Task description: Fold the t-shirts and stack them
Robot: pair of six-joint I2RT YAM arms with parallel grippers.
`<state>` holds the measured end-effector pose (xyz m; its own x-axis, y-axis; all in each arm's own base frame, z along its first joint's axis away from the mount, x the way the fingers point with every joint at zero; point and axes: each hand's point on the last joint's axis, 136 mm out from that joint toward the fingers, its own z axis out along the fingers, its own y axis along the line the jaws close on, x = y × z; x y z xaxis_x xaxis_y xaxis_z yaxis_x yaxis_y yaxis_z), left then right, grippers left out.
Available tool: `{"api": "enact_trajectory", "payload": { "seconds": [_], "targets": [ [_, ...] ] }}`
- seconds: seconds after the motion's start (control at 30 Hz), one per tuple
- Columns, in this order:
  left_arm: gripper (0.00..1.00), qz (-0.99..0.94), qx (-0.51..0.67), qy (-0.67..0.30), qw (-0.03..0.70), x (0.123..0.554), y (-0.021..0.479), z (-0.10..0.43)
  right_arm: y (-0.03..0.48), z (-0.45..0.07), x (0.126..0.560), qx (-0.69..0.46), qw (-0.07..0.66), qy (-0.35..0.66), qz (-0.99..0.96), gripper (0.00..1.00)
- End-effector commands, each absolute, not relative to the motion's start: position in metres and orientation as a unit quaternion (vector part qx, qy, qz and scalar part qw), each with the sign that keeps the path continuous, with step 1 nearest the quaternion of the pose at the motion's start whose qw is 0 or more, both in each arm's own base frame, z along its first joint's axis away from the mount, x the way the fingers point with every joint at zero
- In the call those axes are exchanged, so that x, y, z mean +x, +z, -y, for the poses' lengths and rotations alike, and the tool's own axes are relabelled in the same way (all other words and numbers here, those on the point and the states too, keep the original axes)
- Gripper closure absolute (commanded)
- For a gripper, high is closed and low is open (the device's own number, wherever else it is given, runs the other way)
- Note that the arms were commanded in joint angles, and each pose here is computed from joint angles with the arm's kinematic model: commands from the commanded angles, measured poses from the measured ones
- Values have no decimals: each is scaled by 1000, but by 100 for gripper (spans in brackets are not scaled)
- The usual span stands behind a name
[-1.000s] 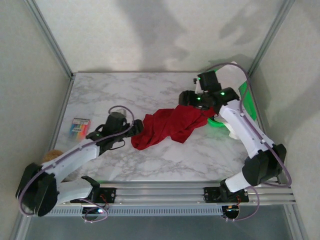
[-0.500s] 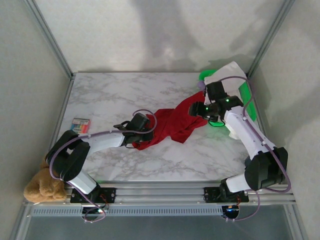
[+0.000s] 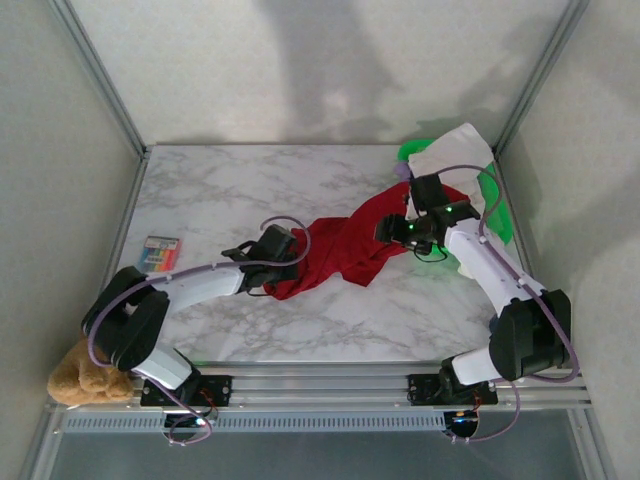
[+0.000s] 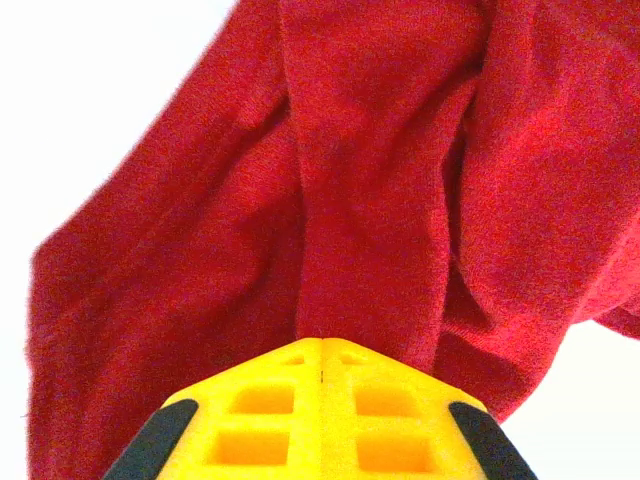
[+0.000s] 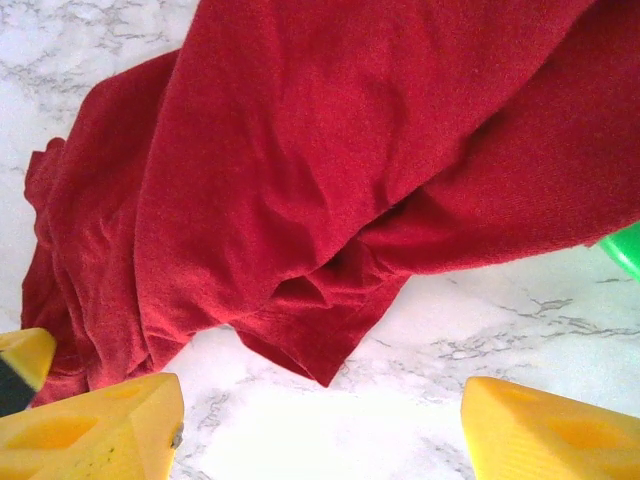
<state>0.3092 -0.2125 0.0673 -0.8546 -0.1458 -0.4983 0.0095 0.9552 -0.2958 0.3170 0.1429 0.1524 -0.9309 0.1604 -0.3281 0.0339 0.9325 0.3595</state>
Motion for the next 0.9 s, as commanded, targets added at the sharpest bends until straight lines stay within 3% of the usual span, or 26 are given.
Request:
{"api": "enact_trajectory", "payload": {
  "seconds": [0.0,0.2,0.4,0.5,0.87],
  "targets": [
    [100,-946,-66,-104,301,312,87,188,154,-154,315,48,180,194,-963,26],
    [100,-866,-249,-62,430,314,131,86,141,-172,317,31,166,179,-969,27],
    [100,-752,-417,-78,505,276,163,-4,142,-185,318,20,169,171,-970,27],
    [100,-708,-448,-107,535,263,172,-18,142,-187,321,25,176,169,-970,27],
    [100,-709,-457,-120,524,269,176,-31,120,-167,327,51,171,103,-979,29]
  ]
}}
